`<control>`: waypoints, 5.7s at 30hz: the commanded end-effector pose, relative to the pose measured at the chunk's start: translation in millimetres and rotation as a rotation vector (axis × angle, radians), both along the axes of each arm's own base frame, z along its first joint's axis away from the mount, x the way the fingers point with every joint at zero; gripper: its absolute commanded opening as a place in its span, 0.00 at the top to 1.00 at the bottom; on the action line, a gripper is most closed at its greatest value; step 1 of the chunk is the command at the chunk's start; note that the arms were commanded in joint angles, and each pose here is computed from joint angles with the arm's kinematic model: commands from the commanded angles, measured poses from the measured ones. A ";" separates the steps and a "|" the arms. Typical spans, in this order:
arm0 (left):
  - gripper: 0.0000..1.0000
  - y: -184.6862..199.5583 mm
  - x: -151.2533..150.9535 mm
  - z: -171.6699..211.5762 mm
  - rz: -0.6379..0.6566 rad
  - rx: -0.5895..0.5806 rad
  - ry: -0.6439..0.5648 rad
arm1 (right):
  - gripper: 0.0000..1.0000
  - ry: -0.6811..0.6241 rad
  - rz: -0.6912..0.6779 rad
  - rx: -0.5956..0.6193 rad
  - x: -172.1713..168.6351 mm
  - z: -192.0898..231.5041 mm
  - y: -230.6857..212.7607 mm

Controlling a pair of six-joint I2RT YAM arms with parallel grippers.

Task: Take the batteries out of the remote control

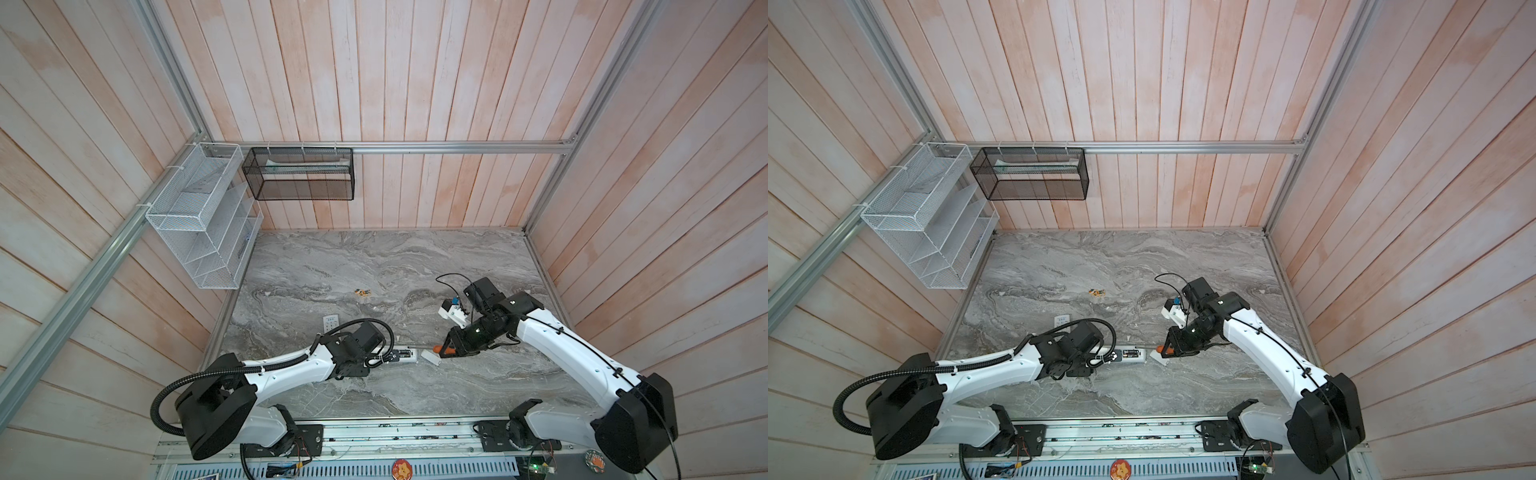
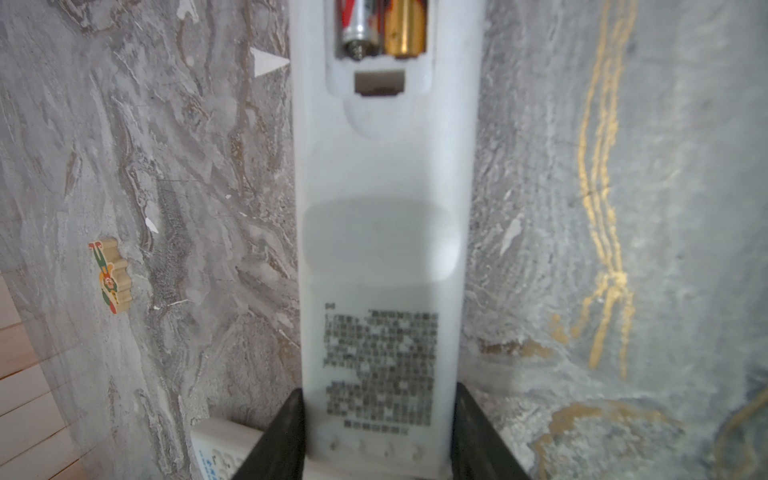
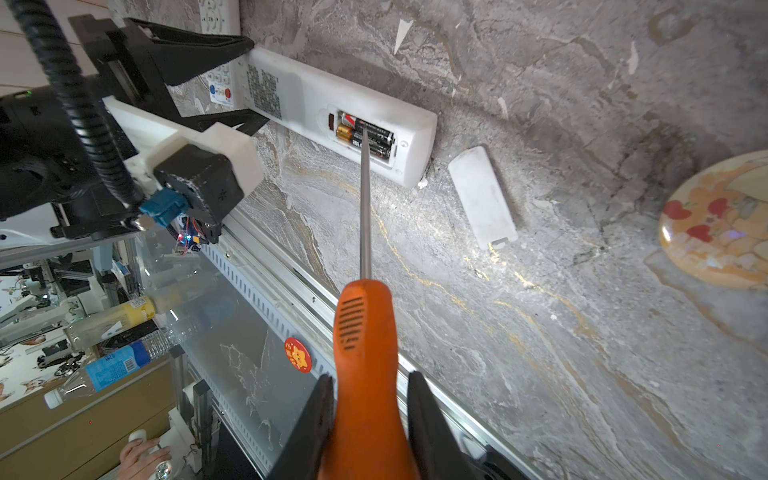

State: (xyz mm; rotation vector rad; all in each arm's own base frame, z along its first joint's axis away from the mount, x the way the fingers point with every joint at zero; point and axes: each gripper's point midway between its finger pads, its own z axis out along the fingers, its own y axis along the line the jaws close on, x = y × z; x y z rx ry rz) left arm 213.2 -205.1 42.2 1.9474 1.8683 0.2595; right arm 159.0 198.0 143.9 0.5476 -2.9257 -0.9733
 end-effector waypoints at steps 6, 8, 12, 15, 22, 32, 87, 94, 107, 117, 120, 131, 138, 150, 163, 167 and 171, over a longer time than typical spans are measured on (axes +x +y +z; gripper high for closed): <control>0.70 1.5 0.3 4.3 -0.015 -0.003 -0.031 | 1.00 0.064 -0.044 -0.018 -10.1 -10.1 -9.7; 0.70 2.1 0.2 4.9 -0.019 -0.002 -0.035 | 1.00 0.064 -0.054 -0.019 -8.1 -9.9 -11.4; 0.70 2.5 -0.2 6.0 -0.024 -0.006 -0.040 | 1.00 0.062 -0.056 -0.015 -7.4 -9.4 -11.3; 0.70 2.0 0.3 7.3 -0.024 -0.008 -0.044 | 1.00 0.068 -0.053 -0.009 -7.8 -10.4 -10.2; 0.71 4.0 2.7 6.1 -0.024 0.005 -0.059 | 1.00 0.103 0.025 0.089 -22.9 -1.8 9.3; 0.75 18.0 11.5 8.0 -0.159 0.038 -0.133 | 1.00 0.062 -0.061 0.127 -13.7 -4.7 13.0; 0.83 29.9 -0.7 6.2 -0.247 0.000 -0.066 | 1.00 0.111 -0.018 0.089 -21.1 -34.7 15.5; 0.84 29.7 -3.5 4.2 -0.252 0.000 -0.048 | 1.00 0.109 -0.006 0.109 -20.9 -40.3 18.5; 0.92 27.5 -6.5 -2.9 -0.249 0.011 0.009 | 1.00 0.003 0.137 0.242 -28.9 -16.8 40.9; 0.92 32.2 -3.1 -2.1 -0.224 0.028 -0.012 | 1.00 0.073 0.001 0.073 -31.6 -19.5 18.7; 0.92 31.1 -2.3 -1.1 -0.230 0.024 -0.019 | 1.00 0.091 0.001 0.050 -40.6 -22.7 12.7; 0.92 30.5 -0.8 1.1 -0.226 0.018 -0.031 | 1.00 0.121 0.014 0.019 -41.8 -36.5 11.3; 0.92 30.0 0.4 2.2 -0.218 0.014 -0.036 | 1.00 0.150 0.003 0.017 -47.1 -42.0 9.4; 0.91 30.3 1.3 2.8 -0.210 0.015 -0.041 | 1.00 0.164 -0.049 0.125 -55.1 -24.4 15.7; 0.91 30.4 1.2 4.2 -0.206 0.013 -0.047 | 1.00 0.180 -0.059 0.098 -48.9 -40.7 15.6; 0.91 29.7 0.7 4.1 -0.207 0.010 -0.044 | 1.00 0.181 -0.064 0.103 -48.7 -44.3 15.9; 0.92 28.8 -1.9 3.0 -0.212 0.005 -0.030 | 1.00 0.162 -0.046 0.164 -48.7 -40.3 22.2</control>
